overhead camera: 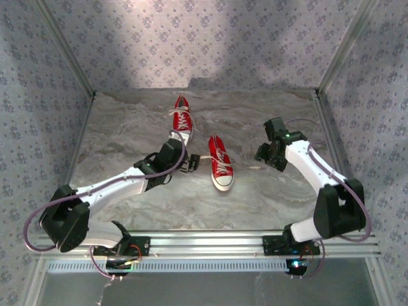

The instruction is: Tie the shoes

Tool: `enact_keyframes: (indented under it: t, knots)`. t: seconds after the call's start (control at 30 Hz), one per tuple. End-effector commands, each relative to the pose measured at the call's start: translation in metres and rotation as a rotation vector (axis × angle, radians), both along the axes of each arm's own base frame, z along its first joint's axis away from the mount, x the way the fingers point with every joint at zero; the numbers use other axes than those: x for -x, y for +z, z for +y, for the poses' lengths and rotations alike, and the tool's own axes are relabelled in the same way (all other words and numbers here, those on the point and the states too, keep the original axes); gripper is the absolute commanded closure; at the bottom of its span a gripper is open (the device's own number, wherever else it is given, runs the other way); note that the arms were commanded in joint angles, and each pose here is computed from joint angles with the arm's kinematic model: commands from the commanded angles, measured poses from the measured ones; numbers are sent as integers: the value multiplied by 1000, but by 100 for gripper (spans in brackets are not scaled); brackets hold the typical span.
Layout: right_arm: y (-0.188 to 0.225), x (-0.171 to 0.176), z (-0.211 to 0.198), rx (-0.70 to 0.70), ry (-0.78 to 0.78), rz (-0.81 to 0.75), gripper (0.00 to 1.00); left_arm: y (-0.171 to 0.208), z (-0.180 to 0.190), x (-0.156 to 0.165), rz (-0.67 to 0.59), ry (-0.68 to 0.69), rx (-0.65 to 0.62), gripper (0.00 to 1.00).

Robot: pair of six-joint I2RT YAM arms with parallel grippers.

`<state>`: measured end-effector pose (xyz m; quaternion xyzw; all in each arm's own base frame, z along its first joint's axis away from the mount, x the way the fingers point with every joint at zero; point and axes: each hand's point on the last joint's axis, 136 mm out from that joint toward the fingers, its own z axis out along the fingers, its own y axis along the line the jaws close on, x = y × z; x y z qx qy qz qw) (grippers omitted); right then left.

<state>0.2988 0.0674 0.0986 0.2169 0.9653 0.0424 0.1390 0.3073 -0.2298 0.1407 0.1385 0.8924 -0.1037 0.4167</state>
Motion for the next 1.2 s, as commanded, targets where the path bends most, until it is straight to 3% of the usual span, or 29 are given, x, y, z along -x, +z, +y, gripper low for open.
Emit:
enact_keyframes:
  t: [0.0, 0.3, 0.87, 1.0, 1.17]
  knots:
    - [-12, -9, 4, -36, -85, -5, 38, -12, 9, -5, 33, -9, -65, 12]
    - [-40, -17, 10, -5, -417, 15, 38, -27, 5, -40, 33, -59, -127, 11]
    - [-86, -31, 6, 37, -489, 65, 41, -38, 8, -46, 56, -110, -157, 9]
    - [-97, -28, 6, 32, -479, 102, 55, -44, 7, -45, 90, -158, -169, 7]
    - [-101, -31, 7, 7, -468, 95, 80, -58, -6, -44, 164, -268, -185, 7]
